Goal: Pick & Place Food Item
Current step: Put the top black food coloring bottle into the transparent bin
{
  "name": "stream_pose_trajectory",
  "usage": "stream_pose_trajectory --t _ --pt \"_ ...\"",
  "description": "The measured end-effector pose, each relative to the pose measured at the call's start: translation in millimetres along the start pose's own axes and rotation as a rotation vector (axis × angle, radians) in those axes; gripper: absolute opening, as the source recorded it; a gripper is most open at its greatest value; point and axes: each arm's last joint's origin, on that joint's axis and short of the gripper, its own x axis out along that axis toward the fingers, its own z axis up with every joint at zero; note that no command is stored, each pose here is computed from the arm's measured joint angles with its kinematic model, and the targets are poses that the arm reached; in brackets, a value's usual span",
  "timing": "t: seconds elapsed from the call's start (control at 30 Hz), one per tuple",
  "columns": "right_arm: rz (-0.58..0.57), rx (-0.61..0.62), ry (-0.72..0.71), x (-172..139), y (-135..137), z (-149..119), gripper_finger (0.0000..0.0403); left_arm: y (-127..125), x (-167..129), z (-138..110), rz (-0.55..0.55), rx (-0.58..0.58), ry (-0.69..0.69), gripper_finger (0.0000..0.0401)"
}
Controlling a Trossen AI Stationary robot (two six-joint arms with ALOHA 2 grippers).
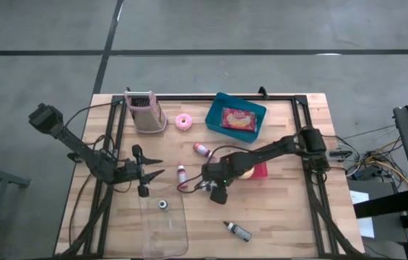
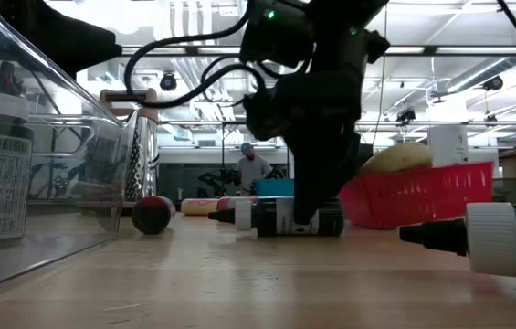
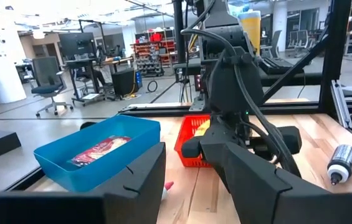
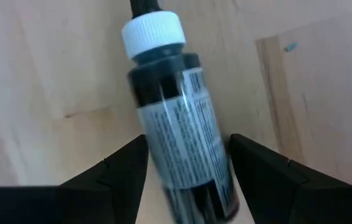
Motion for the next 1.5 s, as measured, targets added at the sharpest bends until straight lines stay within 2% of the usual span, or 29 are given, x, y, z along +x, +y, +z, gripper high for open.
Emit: stream_pose_trajectory --t 0.3,0.4,0.57,0.73,0.93,1.17,1.37,1.5 --pt "-0.042 -0.061 -0.039 1 3 3 0.0209 0 0 -1 0.0 0.002 0.001 0.0163" --pt "-0.041 -0.08 -0.055 -2 6 3 0.0172 0 0 -1 -0.001 0.001 0.001 0.0163" --pt "-0.036 -0.114 -0.055 -2 9 2 0.0086 0 0 -1 -0.001 0.001 0.001 0.0163" --pt "-0.028 -0.133 -0.065 -5 12 1 0.0085 0 0 -1 0.0 -0.002 0.002 0.0163" --pt "0.014 -0.147 -0.15 -26 19 5 0.0085 0 0 -1 0.0 -0.002 0.002 0.0163" --pt "-0.018 -0.202 -0.367 -61 32 12 0.0085 0 0 -1 0.001 -0.001 0.003 0.0163" --pt "-0.009 -0.337 -0.695 -85 58 23 0.0085 0 0 -1 0.0 0.008 -0.003 0.0163" --pt "-0.022 -0.414 -0.877 -92 70 29 0.0085 1 -1 7 -0.019 -0.013 -0.069 0.0163"
